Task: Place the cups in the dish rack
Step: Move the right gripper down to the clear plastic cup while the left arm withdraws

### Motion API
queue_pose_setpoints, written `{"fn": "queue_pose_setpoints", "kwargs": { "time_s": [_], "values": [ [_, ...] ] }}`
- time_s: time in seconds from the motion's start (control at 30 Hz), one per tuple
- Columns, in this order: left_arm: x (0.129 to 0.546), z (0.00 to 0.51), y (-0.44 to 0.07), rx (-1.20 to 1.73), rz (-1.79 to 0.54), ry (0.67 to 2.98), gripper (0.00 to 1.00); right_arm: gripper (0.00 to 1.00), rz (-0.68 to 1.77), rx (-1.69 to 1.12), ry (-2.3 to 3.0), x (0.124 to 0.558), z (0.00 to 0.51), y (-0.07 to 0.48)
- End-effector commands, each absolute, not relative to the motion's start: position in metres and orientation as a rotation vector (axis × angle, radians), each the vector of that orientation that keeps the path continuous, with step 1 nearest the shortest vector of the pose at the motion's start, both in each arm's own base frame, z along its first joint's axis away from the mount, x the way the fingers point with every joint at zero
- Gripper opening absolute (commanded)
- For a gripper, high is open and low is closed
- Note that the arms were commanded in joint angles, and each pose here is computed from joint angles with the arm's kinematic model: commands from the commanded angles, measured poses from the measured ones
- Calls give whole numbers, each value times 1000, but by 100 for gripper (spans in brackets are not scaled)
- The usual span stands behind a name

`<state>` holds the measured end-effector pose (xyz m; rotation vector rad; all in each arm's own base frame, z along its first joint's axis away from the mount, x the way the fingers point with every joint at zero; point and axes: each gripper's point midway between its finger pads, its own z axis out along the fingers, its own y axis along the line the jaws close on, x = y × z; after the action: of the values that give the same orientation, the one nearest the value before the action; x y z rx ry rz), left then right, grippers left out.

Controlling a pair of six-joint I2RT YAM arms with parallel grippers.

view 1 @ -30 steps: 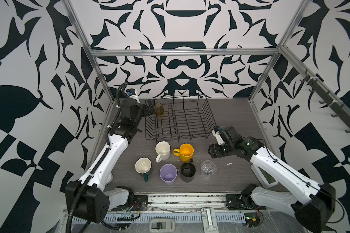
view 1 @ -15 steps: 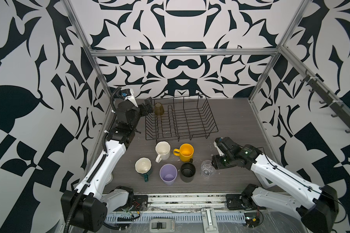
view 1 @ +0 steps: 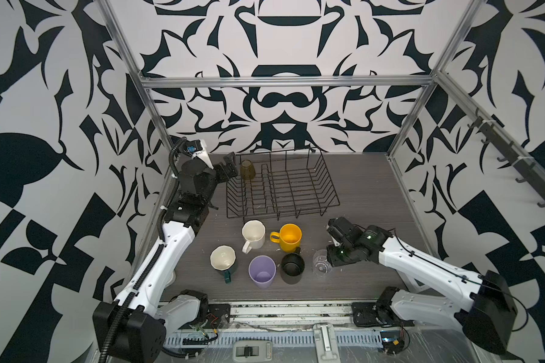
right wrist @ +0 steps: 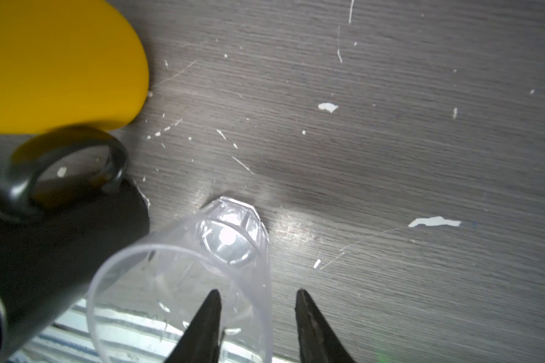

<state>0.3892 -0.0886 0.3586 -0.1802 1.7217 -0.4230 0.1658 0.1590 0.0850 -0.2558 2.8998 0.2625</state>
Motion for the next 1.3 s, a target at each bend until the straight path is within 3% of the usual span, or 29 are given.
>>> {"fn": "queue_pose_setpoints", "kwargs": {
  "time_s": [0.0,0.23,0.47,0.8,1.27],
  "values": [
    [381,361,-81,-197,-404,1712,99,36,221,-246,2867,177,86,161],
    [371,355,-72,-212,-364,1724,99,24,185,-291,2876,182,82,166],
    [370,349,-68,-238,-357,1729,99,0,153,-294,2848,185,95,161],
    [375,333,-64,-296,-467,1780,99,0,203,-258,2670,199,167,144],
    [365,334,-92,-171,-819,1784,99,0,803,-188,2266,272,271,188]
  ]
}}
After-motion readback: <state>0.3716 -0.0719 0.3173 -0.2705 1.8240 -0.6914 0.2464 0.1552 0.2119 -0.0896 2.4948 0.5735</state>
